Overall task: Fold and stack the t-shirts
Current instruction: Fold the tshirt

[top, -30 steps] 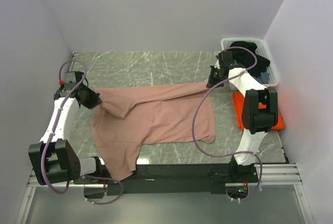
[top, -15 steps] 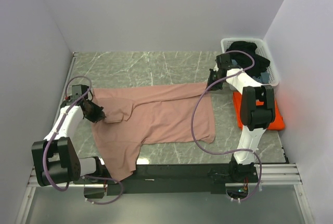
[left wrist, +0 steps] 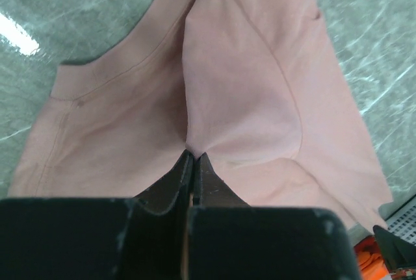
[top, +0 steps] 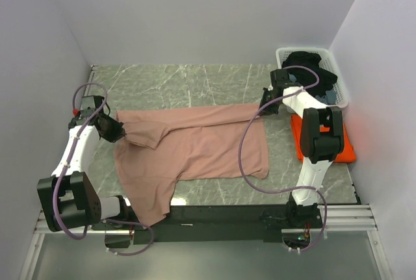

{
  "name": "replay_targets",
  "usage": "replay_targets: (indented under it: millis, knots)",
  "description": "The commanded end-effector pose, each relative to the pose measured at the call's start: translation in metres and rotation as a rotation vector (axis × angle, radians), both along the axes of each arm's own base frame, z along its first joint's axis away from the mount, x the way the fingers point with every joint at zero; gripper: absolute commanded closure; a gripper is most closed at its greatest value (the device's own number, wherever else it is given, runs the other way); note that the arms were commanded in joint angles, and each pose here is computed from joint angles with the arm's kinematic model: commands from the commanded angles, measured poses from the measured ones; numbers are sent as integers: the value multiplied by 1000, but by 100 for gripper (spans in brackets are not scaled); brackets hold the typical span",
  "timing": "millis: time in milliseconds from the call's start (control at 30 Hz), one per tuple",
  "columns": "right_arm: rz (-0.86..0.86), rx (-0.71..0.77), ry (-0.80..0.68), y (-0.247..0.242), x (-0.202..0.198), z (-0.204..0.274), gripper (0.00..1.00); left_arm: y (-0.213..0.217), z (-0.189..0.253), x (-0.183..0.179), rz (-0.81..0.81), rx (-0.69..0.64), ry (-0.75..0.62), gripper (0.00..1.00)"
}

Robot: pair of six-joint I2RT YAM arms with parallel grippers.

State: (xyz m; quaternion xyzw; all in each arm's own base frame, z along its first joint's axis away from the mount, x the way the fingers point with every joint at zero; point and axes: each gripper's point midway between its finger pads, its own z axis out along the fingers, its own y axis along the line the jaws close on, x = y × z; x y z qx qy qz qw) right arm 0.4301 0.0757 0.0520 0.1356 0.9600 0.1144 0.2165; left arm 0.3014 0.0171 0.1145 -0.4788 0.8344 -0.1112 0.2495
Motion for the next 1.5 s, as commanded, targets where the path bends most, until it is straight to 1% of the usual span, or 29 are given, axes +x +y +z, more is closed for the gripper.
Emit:
replay_targets:
  millis: [0, 133, 167, 200, 267, 333, 367, 433, 467, 500, 533, 567, 667, 733, 767, 833, 867, 933, 967, 1033, 1100, 1133, 1233, 1267, 1333, 1367, 1400, 1433, 1467]
  knots:
    - [-46, 7, 18, -5, -8, -4, 99, -3, -13, -9, -28, -10, 29, 99]
    - [-63, 15, 57, -4, -14, -18, 97, -15, -43, -29, -46, -64, 99, 98]
    - [-67, 12, 57, -5, -14, -17, 94, -17, -43, -31, -45, -75, 96, 97]
    - [-69, 15, 56, -4, -14, -17, 83, -18, -45, -33, -44, -78, 100, 96]
    - [-72, 13, 36, -4, -12, -8, 77, -15, -48, -37, -34, -65, 112, 93]
    - [-59, 12, -3, 1, -7, 7, 73, -11, -47, -42, -22, -41, 129, 87]
    - [-58, 4, -13, 1, -6, 13, 67, -6, -44, -43, -12, -22, 129, 79]
    - [-43, -6, -60, 7, -5, 30, 59, 4, -35, -40, 11, 26, 109, 64]
    - [-41, -9, -79, 9, -4, 36, 55, 5, -27, -38, 8, 38, 80, 47]
    - [-35, -5, -106, 12, -1, 43, 50, 5, -20, -35, 9, 40, 59, 40]
    - [-34, 5, -127, 14, -2, 50, 47, 13, -11, -30, 29, 77, 35, 32]
    - [-27, 16, -157, 18, 2, 55, 44, 16, -4, -27, 39, 91, 7, 19]
    - [-23, 45, -186, 22, 5, 60, 43, 29, 6, -15, 63, 157, -23, 12]
    - [-4, 61, -187, 26, 10, 58, 43, 38, 14, 1, 67, 192, -58, 12]
    - [3, 66, -184, 28, 12, 57, 43, 40, 6, 8, 67, 194, -39, 12]
    - [17, 78, -174, 30, 18, 50, 43, 47, 10, 31, 66, 211, -66, 10]
    - [24, 93, -179, 33, 21, 49, 44, 49, -5, 38, 61, 211, -16, 10]
    - [22, 108, -175, 33, 26, 43, 45, 55, -2, 61, 52, 226, -38, 11]
    - [27, 124, -177, 36, 28, 42, 46, 57, -16, 68, 40, 223, -4, 11]
    - [16, 141, -158, 35, 33, 34, 46, 60, -16, 88, 27, 229, -24, 13]
    - [6, 164, -140, 35, 37, 27, 46, 61, -27, 104, 11, 221, -7, 16]
    - [3, 172, -133, 35, 38, 24, 47, 63, -42, 108, 10, 219, 22, 19]
    - [-23, 187, -101, 33, 39, 12, 47, 70, -51, 123, 22, 231, 46, 26]
    - [-32, 191, -93, 32, 40, 7, 47, 72, -68, 122, 20, 225, 93, 32]
    - [-61, 215, -66, 27, 40, -3, 48, 76, -73, 131, 28, 233, 108, 38]
    - [-70, 226, -60, 26, 41, -6, 48, 77, -88, 128, 27, 230, 154, 47]
    - [-84, 236, -42, 26, 41, -12, 48, 81, -86, 135, 34, 236, 150, 51]
    - [-95, 242, -33, 24, 43, -14, 49, 83, -96, 135, 30, 243, 178, 62]
    - [-101, 245, -17, 24, 42, -17, 49, 85, -99, 137, 29, 248, 189, 68]
